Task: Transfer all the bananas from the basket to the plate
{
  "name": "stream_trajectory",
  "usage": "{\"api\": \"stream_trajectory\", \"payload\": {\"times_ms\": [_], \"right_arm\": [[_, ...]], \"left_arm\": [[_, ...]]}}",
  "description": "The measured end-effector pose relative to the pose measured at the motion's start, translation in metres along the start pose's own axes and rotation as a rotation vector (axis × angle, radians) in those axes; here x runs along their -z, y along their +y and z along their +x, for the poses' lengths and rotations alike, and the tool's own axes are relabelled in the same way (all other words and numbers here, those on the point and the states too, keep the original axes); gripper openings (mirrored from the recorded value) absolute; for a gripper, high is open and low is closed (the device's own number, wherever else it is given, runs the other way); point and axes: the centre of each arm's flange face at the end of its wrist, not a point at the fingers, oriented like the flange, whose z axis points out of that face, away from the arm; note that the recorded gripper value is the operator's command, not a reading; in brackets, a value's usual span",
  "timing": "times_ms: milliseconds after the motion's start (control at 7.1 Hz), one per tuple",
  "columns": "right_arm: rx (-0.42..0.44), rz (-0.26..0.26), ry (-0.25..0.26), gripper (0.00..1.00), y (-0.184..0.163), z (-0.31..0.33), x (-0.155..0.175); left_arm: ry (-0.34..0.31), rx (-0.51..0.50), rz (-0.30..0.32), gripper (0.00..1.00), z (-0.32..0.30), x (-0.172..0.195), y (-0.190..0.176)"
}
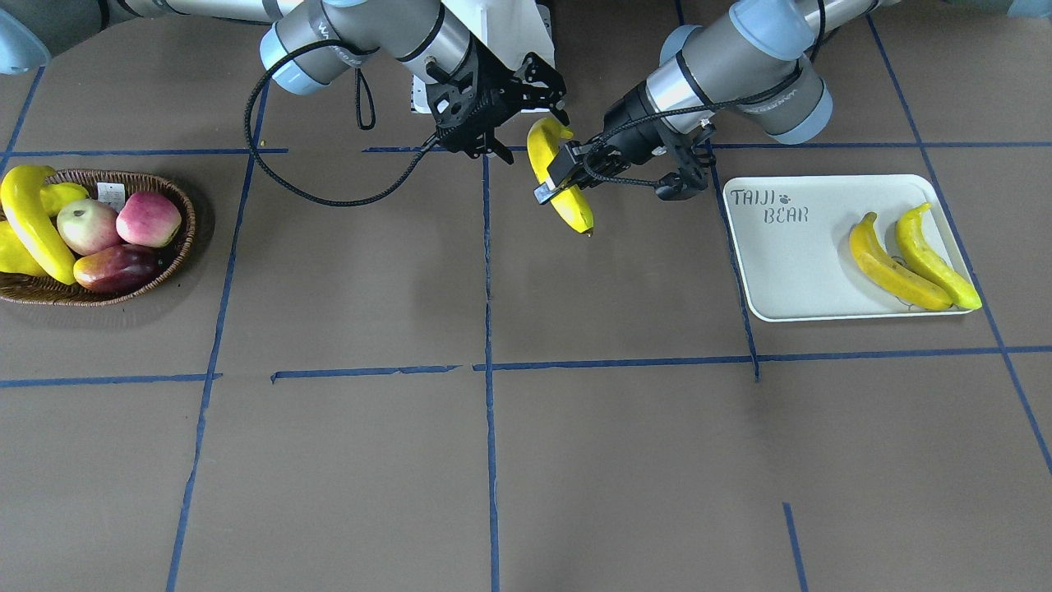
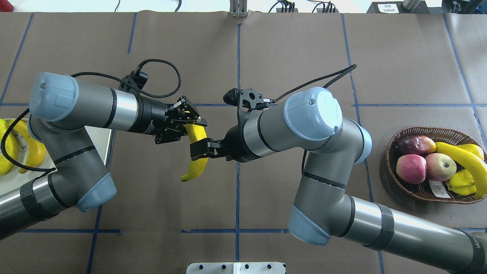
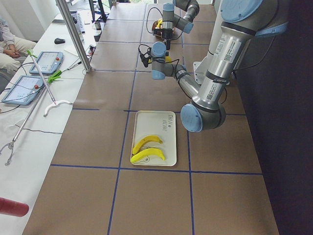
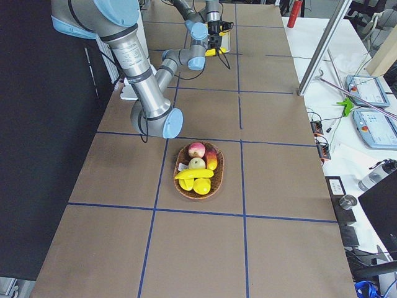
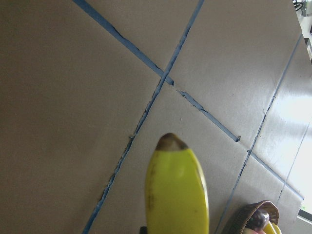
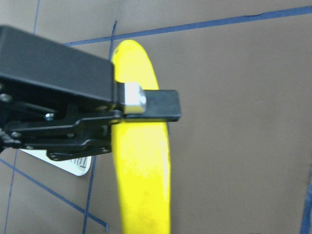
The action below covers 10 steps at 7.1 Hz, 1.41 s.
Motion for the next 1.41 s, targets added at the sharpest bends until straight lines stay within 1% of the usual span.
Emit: {"api": "stream_trajectory", "payload": {"times_ms": [141, 423, 564, 705, 846, 1127, 1268, 1409], "right_arm": [[-0.027, -0.017, 0.035, 0.99, -0.011, 0.014, 0.013], [-0.093, -0.026, 0.105, 0.99, -0.036, 0.07, 0.042], [-0.123, -0.027, 0.136, 0.99, -0.051, 0.104, 0.06], [-0.134, -0.031, 0.165, 0.99, -0.066, 0.139, 0.081], [-0.122, -0.036, 0.197, 0.99, -0.078, 0.17, 0.101], [-0.078, -0.056, 0.283, 0.99, -0.092, 0.215, 0.129], [-0.052, -0.067, 0.313, 1.0, -0.093, 0.235, 0.137], [-0.033, -0.075, 0.33, 0.99, -0.09, 0.249, 0.143]], "left_arm": [[-0.007, 0.01, 0.027, 0.0, -0.007, 0.005, -0.011], [-0.046, 0.056, 0.142, 0.0, -0.045, 0.024, -0.048], [-0.082, 0.09, 0.206, 0.0, -0.075, 0.042, -0.074], [-0.127, 0.121, 0.27, 0.0, -0.112, 0.067, -0.102], [-0.183, 0.113, 0.314, 0.0, -0.149, 0.087, -0.123], [-0.322, 0.01, 0.35, 0.0, -0.223, 0.124, -0.15], [-0.376, -0.008, 0.363, 0.0, -0.253, 0.143, -0.168], [-0.411, 0.006, 0.381, 0.07, -0.276, 0.158, -0.187]]}}
